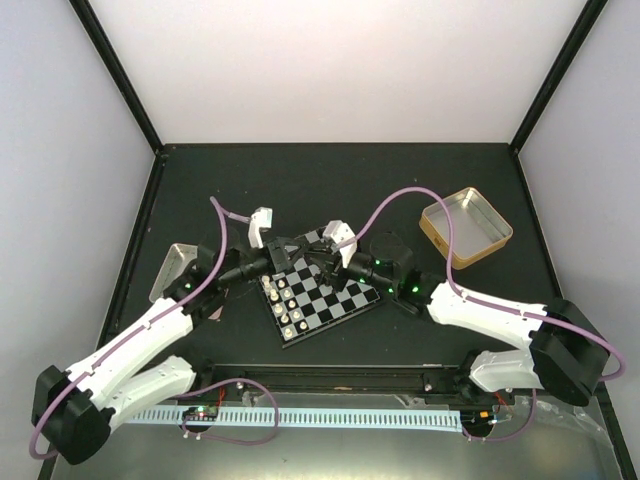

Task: Set up the chess pieces on the board
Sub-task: Place the chess piece on the chessboard.

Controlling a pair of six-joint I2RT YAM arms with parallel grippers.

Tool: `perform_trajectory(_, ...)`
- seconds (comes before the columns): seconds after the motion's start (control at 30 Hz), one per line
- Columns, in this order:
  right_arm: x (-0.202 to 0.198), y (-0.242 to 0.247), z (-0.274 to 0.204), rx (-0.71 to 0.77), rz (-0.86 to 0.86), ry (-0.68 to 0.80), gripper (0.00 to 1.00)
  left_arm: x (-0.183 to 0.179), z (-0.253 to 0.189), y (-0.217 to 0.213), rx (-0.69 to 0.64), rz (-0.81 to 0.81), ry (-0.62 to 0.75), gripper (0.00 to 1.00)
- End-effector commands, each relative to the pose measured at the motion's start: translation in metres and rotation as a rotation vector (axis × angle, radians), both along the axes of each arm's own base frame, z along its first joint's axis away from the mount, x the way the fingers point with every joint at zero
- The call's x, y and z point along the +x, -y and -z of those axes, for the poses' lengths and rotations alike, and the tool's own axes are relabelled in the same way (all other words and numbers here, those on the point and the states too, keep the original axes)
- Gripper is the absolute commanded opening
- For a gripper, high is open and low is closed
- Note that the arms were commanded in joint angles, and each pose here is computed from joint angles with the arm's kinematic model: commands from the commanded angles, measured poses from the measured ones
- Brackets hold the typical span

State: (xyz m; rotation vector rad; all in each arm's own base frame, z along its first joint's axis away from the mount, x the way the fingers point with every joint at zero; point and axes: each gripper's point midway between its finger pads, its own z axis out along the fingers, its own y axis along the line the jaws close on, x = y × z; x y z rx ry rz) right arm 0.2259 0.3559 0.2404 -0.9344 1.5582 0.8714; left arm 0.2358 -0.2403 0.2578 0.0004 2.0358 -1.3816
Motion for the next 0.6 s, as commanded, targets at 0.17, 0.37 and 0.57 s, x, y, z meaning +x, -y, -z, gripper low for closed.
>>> perform_trajectory(0.17, -0.005, -0.004, -0.004, -0.012, -0.023, 0.042, 0.13, 0.005, -0.004, 0.007, 0.048, 0.043, 0.020, 0.03)
perform_trajectory(0.37, 0.003, 0.002, -0.008, -0.012, 0.050, -0.055, 0.44, 0.009, -0.004, 0.004, 0.110, 0.032, 0.085, 0.02)
perform_trajectory(0.57, 0.012, 0.026, -0.012, 0.009, 0.190, -0.148, 0.57, 0.022, 0.004, -0.011, 0.302, -0.021, 0.224, 0.01)
